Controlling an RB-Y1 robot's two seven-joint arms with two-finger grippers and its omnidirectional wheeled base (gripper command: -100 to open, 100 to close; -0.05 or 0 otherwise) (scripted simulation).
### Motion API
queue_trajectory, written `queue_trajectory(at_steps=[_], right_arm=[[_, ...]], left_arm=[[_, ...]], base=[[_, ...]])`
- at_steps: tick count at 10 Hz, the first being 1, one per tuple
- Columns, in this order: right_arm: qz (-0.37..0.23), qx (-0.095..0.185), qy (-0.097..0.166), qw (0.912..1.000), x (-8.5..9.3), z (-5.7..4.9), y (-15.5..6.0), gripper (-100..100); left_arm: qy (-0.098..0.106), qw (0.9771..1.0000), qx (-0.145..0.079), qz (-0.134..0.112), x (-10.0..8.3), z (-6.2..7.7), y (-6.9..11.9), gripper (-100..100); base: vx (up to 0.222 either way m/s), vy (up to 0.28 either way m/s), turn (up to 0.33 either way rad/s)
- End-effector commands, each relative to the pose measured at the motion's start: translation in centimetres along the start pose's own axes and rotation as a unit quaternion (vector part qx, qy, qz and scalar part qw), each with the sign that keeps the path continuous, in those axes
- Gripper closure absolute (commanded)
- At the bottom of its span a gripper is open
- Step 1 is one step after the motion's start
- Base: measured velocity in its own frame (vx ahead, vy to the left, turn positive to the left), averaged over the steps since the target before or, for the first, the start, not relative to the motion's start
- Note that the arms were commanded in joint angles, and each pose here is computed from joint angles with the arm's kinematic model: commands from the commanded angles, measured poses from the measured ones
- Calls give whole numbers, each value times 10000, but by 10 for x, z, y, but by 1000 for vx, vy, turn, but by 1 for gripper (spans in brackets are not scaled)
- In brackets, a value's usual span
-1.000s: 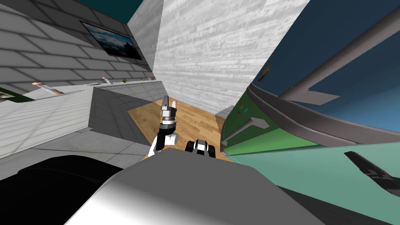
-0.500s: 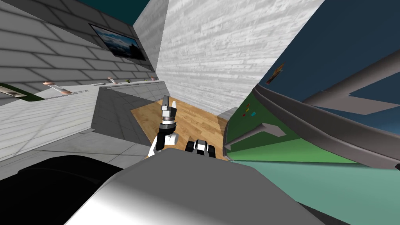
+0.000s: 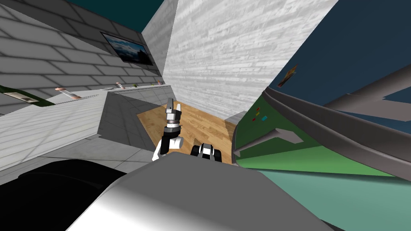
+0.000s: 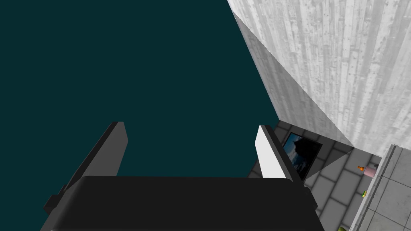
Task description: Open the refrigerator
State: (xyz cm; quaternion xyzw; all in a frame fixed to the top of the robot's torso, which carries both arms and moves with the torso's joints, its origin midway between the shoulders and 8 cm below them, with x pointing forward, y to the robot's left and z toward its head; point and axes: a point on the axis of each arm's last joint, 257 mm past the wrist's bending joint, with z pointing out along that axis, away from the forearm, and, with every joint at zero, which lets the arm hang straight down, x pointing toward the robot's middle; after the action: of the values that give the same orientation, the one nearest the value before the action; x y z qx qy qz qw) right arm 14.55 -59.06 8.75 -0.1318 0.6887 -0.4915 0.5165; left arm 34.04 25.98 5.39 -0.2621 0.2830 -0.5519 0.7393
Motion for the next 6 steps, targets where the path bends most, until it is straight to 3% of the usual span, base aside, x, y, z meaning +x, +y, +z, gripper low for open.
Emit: queue_trajectory(at_steps=[1,2,4,6], right_arm=[[-684,17,-22,9977,-20,5,-13,-100],[-693,23,-27,9976,-20,5,-13,-100],[-1194,-45,-96,9928,-38,10,-14,-100],[-1194,-45,-96,9928,-38,10,-14,-100]], left_arm=[[0,10000,0,0,0,0,0,0],[0,10000,0,0,0,0,0,0],[0,10000,0,0,0,0,0,0],[0,10000,0,0,0,0,0,0]], base=[[42,65,43],[39,46,24],[51,59,29],[18,36,6]])
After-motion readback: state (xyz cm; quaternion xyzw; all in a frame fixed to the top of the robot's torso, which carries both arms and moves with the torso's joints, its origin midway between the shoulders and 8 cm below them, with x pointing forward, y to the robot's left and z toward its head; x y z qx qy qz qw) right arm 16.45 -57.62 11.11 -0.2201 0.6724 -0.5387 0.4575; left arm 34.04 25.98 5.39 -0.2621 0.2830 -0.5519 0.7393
